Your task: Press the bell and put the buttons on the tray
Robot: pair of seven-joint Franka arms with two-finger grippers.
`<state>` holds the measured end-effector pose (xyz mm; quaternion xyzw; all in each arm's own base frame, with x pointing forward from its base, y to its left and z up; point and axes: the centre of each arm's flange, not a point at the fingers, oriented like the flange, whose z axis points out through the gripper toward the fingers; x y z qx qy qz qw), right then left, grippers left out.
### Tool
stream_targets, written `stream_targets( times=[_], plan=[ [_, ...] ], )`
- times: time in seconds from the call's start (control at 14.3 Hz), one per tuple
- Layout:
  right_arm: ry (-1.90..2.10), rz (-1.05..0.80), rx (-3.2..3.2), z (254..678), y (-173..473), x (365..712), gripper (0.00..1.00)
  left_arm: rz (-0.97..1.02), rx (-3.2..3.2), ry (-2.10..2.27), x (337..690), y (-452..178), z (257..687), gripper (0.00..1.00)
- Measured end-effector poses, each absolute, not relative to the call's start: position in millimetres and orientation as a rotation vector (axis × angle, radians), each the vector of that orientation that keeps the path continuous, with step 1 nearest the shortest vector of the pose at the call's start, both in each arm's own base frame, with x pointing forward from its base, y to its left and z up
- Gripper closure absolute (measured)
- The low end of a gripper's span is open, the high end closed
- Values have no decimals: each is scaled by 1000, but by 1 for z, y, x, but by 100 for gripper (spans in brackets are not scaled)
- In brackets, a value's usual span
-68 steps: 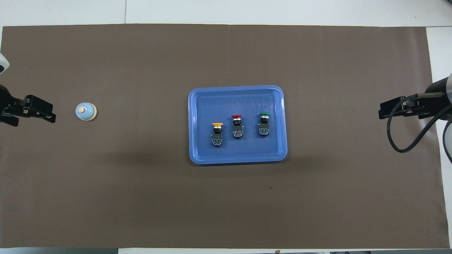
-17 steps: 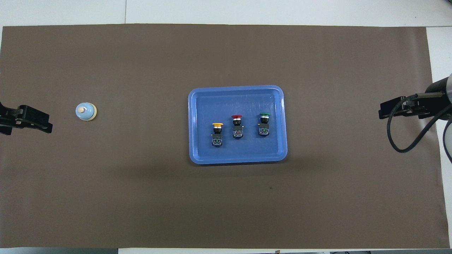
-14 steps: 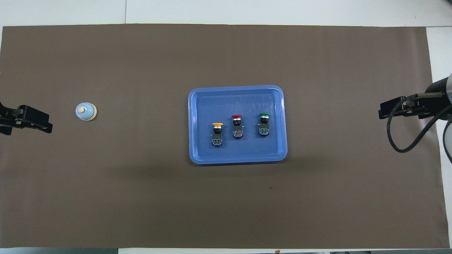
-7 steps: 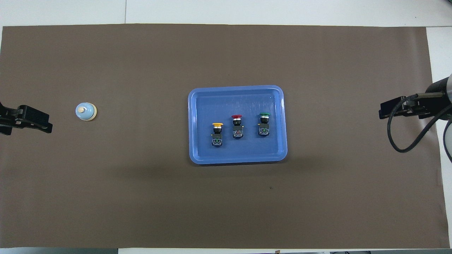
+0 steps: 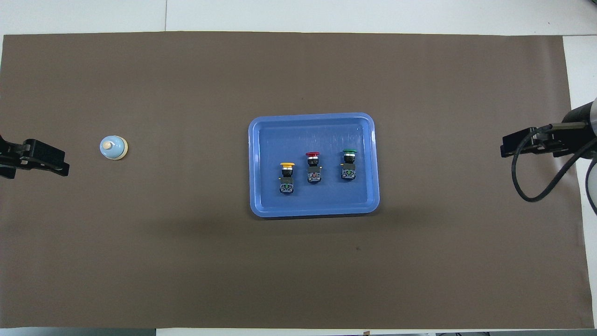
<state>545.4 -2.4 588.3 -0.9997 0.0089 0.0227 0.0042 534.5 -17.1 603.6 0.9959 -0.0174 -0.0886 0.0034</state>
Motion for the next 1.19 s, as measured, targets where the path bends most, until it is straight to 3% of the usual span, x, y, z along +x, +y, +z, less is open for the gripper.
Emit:
stream_targets(
  times=[1.19],
  plan=[
    [6, 64, -3133, 585, 5, 546, 0, -278, 3122, -54, 534, -17, 604, 0]
  ],
)
